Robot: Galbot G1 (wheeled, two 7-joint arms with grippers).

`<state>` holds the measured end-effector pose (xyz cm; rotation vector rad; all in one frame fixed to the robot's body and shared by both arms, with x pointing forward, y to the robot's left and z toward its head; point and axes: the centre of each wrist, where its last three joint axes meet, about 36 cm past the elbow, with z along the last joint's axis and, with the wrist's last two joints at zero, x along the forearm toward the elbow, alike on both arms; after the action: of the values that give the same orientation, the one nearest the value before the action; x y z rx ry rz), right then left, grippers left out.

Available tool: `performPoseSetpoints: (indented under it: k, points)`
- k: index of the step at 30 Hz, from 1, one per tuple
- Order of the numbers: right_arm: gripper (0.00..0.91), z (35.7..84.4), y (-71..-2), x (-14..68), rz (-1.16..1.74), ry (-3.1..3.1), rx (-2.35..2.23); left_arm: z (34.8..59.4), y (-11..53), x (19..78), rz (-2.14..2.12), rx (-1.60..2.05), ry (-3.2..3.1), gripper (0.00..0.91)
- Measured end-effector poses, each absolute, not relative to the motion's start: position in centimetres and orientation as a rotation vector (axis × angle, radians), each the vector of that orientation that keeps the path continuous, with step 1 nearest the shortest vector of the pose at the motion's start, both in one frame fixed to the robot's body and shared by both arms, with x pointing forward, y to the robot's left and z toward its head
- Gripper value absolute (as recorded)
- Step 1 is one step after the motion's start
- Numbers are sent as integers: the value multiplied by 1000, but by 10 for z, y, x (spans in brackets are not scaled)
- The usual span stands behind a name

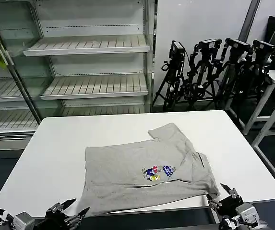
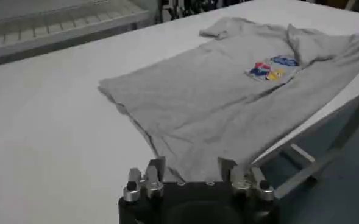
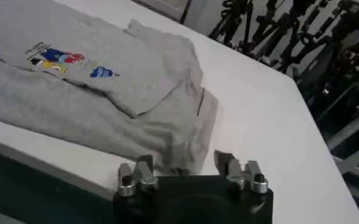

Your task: Fold and organize the clothes.

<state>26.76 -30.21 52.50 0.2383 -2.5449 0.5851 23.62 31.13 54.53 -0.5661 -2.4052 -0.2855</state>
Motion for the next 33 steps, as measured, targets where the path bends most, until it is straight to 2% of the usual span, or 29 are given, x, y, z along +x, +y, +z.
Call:
performPoseSetpoints:
  k: [10,19,24,33]
  points:
    - [907,537,-317,313,517,-2738,180,564,325,273,-322,-544,-2549,907]
    - [907,515,-327,394,392,-2833,132,560,365,332,-386,-509,-2612,907]
    - [907,500,-321,447,323,-2844,128,550,386,364,-373,-443,-2623,907]
    - [907,489,-291,539,255,-2871,182,511,395,409,-279,-386,-2622,907]
